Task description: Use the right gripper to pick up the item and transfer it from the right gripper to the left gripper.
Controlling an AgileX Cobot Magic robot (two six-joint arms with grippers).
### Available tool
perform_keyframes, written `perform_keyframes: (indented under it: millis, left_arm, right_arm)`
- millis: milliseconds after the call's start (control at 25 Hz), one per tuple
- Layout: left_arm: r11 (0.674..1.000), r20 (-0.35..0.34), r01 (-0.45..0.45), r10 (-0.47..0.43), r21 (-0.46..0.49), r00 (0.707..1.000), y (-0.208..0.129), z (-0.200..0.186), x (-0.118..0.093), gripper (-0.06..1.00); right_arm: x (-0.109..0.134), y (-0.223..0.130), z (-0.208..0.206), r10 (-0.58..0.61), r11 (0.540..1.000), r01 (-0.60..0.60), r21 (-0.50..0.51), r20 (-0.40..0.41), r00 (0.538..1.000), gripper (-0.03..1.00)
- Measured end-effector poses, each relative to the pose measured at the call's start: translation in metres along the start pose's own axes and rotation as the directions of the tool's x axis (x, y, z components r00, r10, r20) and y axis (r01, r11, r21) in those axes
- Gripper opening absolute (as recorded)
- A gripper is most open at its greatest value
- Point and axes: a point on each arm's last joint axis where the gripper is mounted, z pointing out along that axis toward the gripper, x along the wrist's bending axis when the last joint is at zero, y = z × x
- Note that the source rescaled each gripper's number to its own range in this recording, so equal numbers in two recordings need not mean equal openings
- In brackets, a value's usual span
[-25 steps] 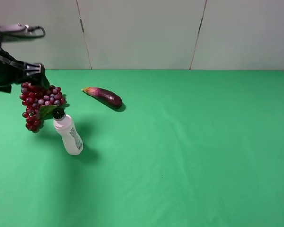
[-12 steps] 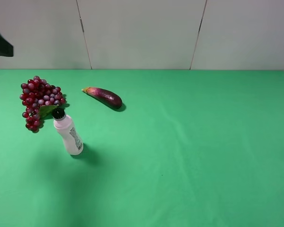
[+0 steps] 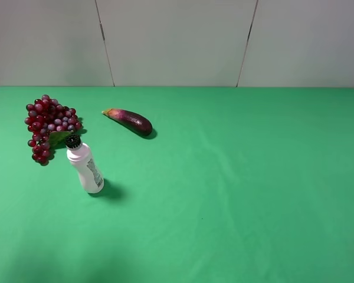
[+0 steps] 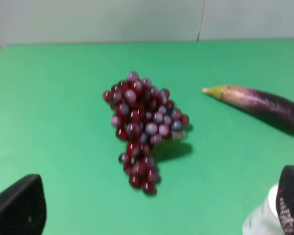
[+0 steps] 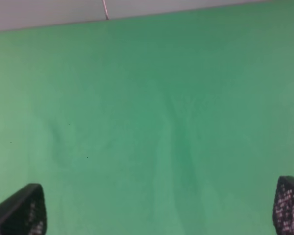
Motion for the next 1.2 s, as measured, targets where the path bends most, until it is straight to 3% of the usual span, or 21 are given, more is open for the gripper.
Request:
perform_keyframes:
  millis: [280, 480, 680, 920, 1120, 1200]
  left_arm:
    - [1.0, -0.003, 0.016, -0.016, 0.011, 1.0, -0.03, -0.027, 0.002, 0.99]
    - [0.995, 0.085, 0.097, -0.097, 0.005, 0.992, -0.044, -0.046, -0.004, 0.99]
    - [0.997, 0.107, 0.033, -0.041, 0.075, 0.993, -0.054, -0.051, -0.006, 0.99]
    - [0.994, 0.11, 0.023, -0.035, 0.112, 0.993, -0.058, -0.051, -0.006, 0.99]
    - [0.979, 0.111, 0.001, -0.024, 0.204, 0.994, -0.069, -0.051, -0.006, 0.99]
    - [0.981, 0.111, 0.001, -0.023, 0.194, 0.994, -0.072, -0.053, -0.006, 0.99]
  right_arm:
    - [0.0, 0.0, 0.0, 0.0, 1.0, 0.0, 0.0, 0.0, 1.0, 1.0]
    - [0.0, 0.0, 0.0, 0.0, 1.0, 0.0, 0.0, 0.0, 1.0, 1.0]
    - [0.0, 0.0, 0.0, 0.0, 1.0, 0.0, 0.001, 0.0, 1.0, 1.0]
    - [0.0, 0.0, 0.0, 0.0, 1.0, 0.0, 0.001, 0.0, 1.0, 1.0]
    - [0.0, 0.0, 0.0, 0.0, 1.0, 0.0, 0.001, 0.0, 1.0, 1.0]
    - [0.0, 0.0, 0.0, 0.0, 1.0, 0.0, 0.001, 0.0, 1.0, 1.0]
